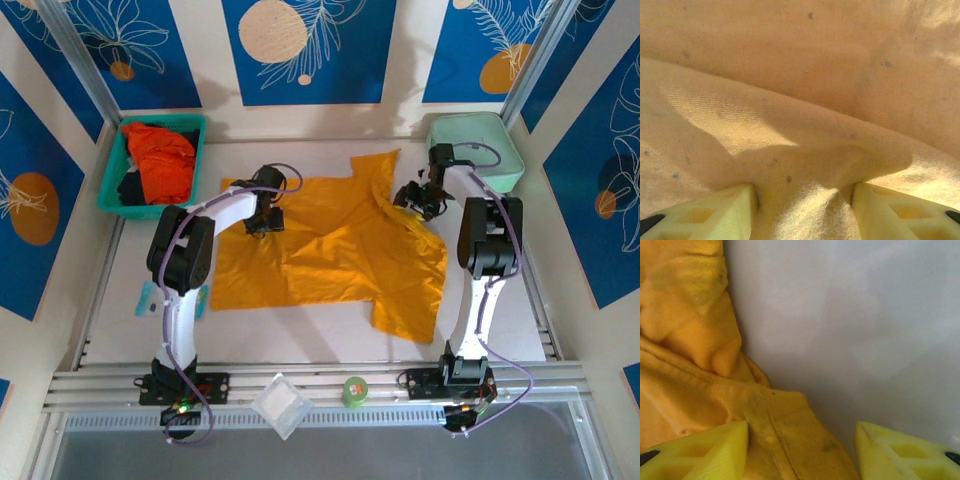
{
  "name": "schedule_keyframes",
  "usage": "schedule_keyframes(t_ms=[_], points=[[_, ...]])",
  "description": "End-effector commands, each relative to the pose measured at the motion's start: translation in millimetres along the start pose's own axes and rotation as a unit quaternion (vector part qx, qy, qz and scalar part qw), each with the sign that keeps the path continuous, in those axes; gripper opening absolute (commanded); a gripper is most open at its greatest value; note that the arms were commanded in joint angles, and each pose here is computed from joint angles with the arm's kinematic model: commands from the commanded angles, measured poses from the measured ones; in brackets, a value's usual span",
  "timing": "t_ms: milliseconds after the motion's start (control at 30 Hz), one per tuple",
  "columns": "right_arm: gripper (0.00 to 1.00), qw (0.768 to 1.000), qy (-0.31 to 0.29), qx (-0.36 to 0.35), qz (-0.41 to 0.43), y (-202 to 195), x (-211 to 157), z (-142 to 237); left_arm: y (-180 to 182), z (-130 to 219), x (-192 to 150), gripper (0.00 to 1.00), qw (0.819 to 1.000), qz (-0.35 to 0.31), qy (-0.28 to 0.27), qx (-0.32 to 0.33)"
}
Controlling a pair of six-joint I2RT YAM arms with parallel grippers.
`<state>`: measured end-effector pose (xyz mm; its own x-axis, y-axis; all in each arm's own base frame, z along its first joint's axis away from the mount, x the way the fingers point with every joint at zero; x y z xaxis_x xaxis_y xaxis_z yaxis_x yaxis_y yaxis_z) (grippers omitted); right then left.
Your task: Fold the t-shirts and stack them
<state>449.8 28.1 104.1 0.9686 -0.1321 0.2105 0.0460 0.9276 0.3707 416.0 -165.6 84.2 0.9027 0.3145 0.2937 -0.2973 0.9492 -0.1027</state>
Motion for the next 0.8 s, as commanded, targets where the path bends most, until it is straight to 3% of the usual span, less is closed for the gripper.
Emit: schedule_keyframes(t_ms=[0, 100, 200, 300, 433, 633, 767], points=[[0.58, 0.999, 0.006, 0.046, 0.003, 7.3, 7.2, -8.7, 34.0, -46.7, -40.6, 0.56, 0.993, -0.013, 0.094, 0.069], [0.56, 0.998, 0.006, 0.056, 0.001, 9.1, 8.2, -10.8, 35.1, -46.2, -40.5, 0.55, 0.993, -0.014, 0.093, 0.072], [0.45, 0.998, -0.002, 0.069, 0.002, 14.2, 7.9, -4.9, 35.1, -45.4, -40.5, 0.55, 0.993, -0.015, 0.092, 0.073], [0.21, 0.997, -0.011, 0.073, 0.001, 17.6, 6.3, 2.5, 35.1, -46.9, -40.9, 0.55, 0.993, -0.013, 0.094, 0.072], [0.0, 0.998, -0.022, 0.066, 0.003, 19.6, 5.5, 12.4, 35.0, -48.4, -42.2, 0.55, 0.993, -0.012, 0.096, 0.069], [0.0, 0.999, -0.046, 0.027, 0.005, 18.9, 11.2, 28.4, 36.2, -48.5, -43.4, 0.55, 0.993, -0.014, 0.095, 0.071], [0.0, 0.995, -0.078, -0.068, 0.013, 15.5, 17.7, 47.0, 36.2, -48.0, -42.8, 0.55, 0.993, -0.013, 0.093, 0.071]])
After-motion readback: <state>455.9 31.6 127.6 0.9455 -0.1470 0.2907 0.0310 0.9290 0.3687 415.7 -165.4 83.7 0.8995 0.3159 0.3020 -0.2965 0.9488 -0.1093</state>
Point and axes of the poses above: each hand's point on the last joint's axis, 136 mm out from that joint toward the fingers, its own z axis back along the fingers, its own y axis along the line the jaws close on, x = y × z, the point moved 7 cm from there along z, back along the fingers, and after that the axes turned 14 degrees about z, right-handed, at the moved point
